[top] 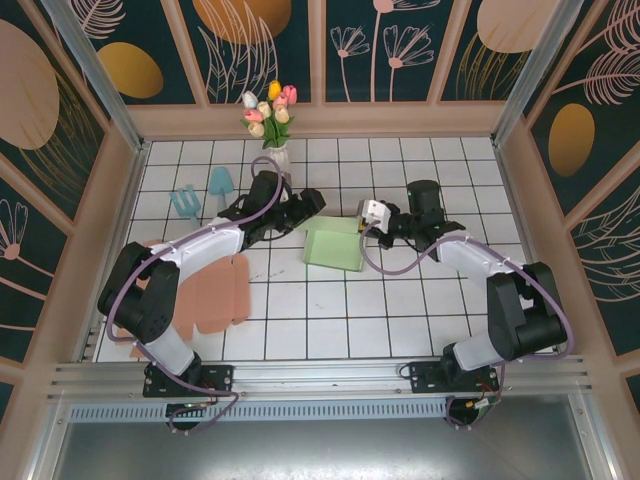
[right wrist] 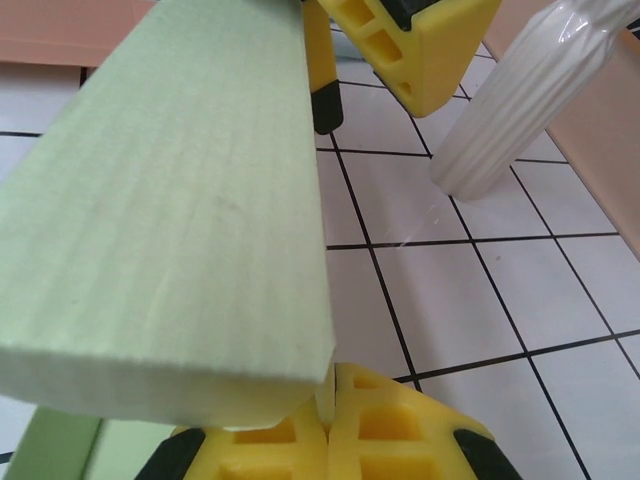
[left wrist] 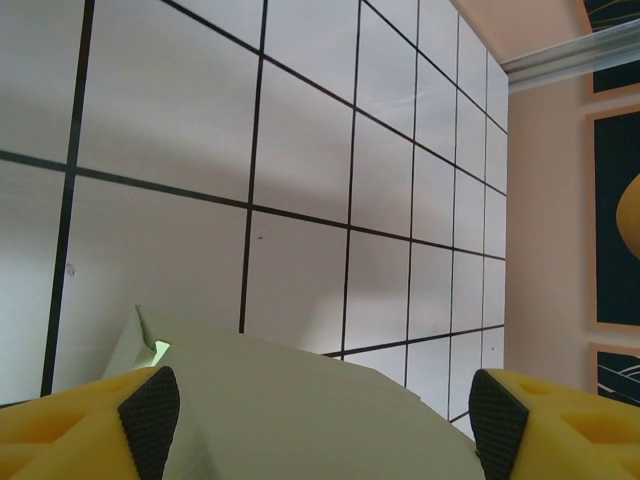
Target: Fold the paper box
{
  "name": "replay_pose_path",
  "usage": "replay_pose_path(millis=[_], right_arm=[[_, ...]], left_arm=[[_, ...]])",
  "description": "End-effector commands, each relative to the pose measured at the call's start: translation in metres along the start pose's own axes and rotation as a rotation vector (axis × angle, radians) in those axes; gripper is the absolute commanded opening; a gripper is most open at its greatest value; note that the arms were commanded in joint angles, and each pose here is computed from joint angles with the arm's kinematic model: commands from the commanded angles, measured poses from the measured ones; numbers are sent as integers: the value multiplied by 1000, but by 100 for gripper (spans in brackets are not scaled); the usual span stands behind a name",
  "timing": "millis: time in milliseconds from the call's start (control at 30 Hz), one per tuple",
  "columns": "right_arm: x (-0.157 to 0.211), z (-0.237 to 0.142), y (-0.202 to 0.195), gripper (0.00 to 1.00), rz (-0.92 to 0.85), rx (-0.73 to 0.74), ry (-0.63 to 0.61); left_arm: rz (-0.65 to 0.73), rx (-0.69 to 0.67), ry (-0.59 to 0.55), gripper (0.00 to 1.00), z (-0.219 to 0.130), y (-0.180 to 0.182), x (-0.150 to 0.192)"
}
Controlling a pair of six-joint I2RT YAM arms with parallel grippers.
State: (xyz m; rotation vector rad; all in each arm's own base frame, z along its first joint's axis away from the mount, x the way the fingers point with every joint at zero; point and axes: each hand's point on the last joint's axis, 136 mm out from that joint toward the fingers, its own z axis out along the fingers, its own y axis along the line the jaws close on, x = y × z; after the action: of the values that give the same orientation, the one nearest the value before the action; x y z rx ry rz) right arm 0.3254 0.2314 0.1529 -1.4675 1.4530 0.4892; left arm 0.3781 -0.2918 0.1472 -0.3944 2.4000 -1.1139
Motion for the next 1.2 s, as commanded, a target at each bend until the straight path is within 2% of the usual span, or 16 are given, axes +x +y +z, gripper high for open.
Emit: replay_pose_path(millis=[0,200,367,567,633,667,800,967,1100,1167], right_arm=[[0,8,0,0,-28,18,-5],[16,22,12,0,-61,3,93],[19,25,21,5,-78,1,136],[35,29,33,18,-104,-7,258],[38,30,38,19,-108,-13,286],[38,30,39,22,-111,-16,293],[34,27,42,45,-135,-2,325],[31,12,38,52,-160,36,377],[37,-4,41,55,-170,40,446],[39,-11,44,59,-173,35,472]], left_arm=[[-31,58,31,78,3,-13,15],[-34,77,26,76,1,-19,26],[-47,10,8,74,4,7,32],[-86,15,15,70,6,20,47],[-79,5,18,70,6,19,53],[-76,3,22,70,7,19,55],[-49,-28,10,69,4,21,61],[-10,-136,-59,69,-8,44,53],[-31,-140,-85,67,-14,54,55],[-41,-145,-86,65,-14,58,56]])
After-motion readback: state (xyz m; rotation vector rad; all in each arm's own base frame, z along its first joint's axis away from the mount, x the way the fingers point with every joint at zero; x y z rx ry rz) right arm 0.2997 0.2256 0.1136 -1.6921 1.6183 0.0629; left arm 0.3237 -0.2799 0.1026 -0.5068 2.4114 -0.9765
